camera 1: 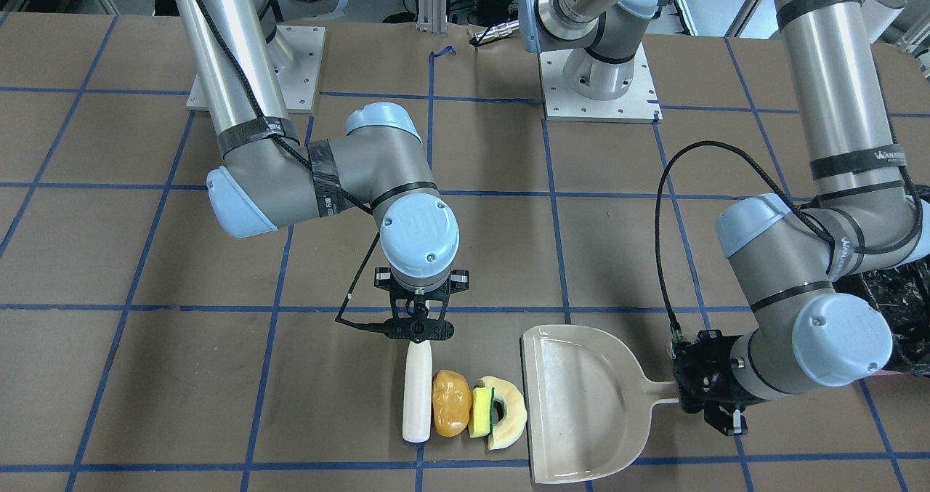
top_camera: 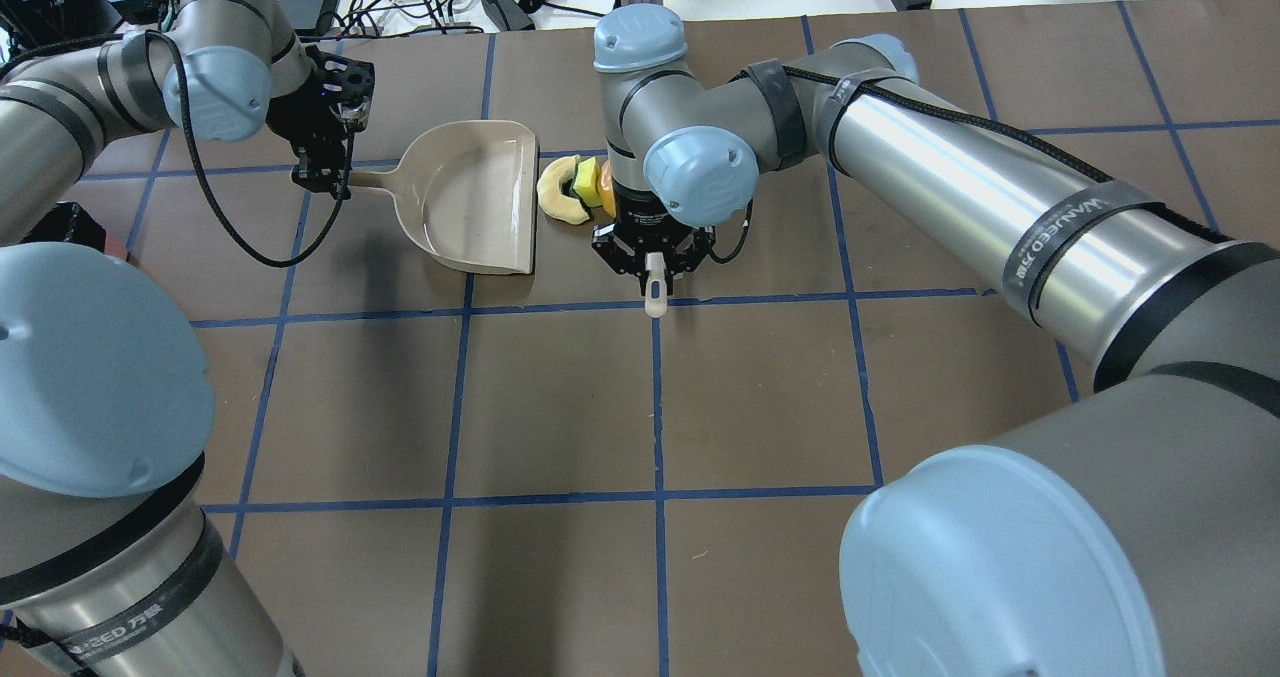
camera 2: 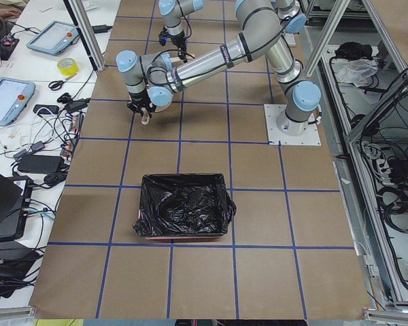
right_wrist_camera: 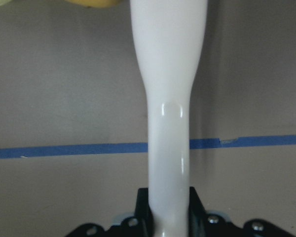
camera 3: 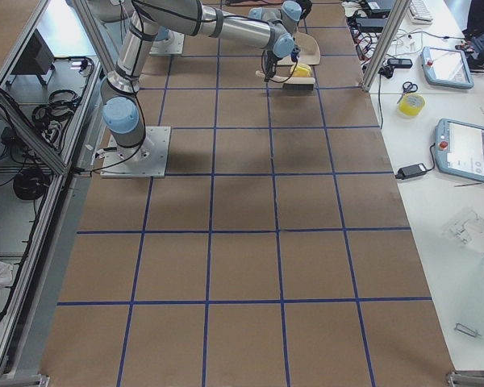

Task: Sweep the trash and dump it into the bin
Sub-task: 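Sweep the trash with the brush toward the dustpan held by the left gripper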

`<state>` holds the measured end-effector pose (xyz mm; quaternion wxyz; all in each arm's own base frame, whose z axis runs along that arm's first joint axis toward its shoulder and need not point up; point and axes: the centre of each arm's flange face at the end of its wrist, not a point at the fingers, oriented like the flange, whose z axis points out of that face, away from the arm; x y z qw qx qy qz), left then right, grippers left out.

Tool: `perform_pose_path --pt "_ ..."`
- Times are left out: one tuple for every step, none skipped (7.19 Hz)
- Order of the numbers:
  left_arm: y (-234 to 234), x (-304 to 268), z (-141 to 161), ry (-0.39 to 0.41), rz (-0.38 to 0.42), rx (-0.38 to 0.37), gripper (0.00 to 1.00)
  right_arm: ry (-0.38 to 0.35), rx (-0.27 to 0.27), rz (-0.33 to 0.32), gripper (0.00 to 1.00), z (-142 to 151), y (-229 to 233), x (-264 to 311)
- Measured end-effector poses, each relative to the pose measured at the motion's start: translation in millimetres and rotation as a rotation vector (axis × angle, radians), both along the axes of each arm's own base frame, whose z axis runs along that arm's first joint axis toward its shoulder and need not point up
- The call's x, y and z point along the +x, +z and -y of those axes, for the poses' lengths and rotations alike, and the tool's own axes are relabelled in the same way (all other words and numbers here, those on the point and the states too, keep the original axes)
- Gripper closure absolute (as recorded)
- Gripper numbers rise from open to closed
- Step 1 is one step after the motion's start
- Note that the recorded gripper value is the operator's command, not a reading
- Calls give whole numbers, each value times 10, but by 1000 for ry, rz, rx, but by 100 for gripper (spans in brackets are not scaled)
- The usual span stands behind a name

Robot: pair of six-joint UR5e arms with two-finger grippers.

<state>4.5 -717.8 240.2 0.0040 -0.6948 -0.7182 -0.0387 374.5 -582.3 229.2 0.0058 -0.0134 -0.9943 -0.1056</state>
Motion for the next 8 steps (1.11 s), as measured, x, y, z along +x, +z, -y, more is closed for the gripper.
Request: perform_pose_path --pt "8 -126 -2 -18 26 2 100 2 -8 9 100 -3 -13 111" --pt "20 -239 -6 -32 48 3 100 6 -20 17 100 -12 -35 235" --pt "38 -300 -10 -38 60 2 100 7 -31 30 100 -19 -37 338" --pt "56 -322 -14 -41 65 0 100 6 -41 50 100 -18 -16 416" --pt "63 -331 -16 -41 66 -1 100 4 -53 74 100 -11 6 492" --pt "64 -333 -17 -41 67 -1 100 0 -64 99 100 1 31 573" --pt "66 -336 -17 -40 66 -2 100 -1 -74 117 100 9 50 669" --pt "66 -336 -17 -39 66 -2 100 2 -79 125 100 -6 37 780"
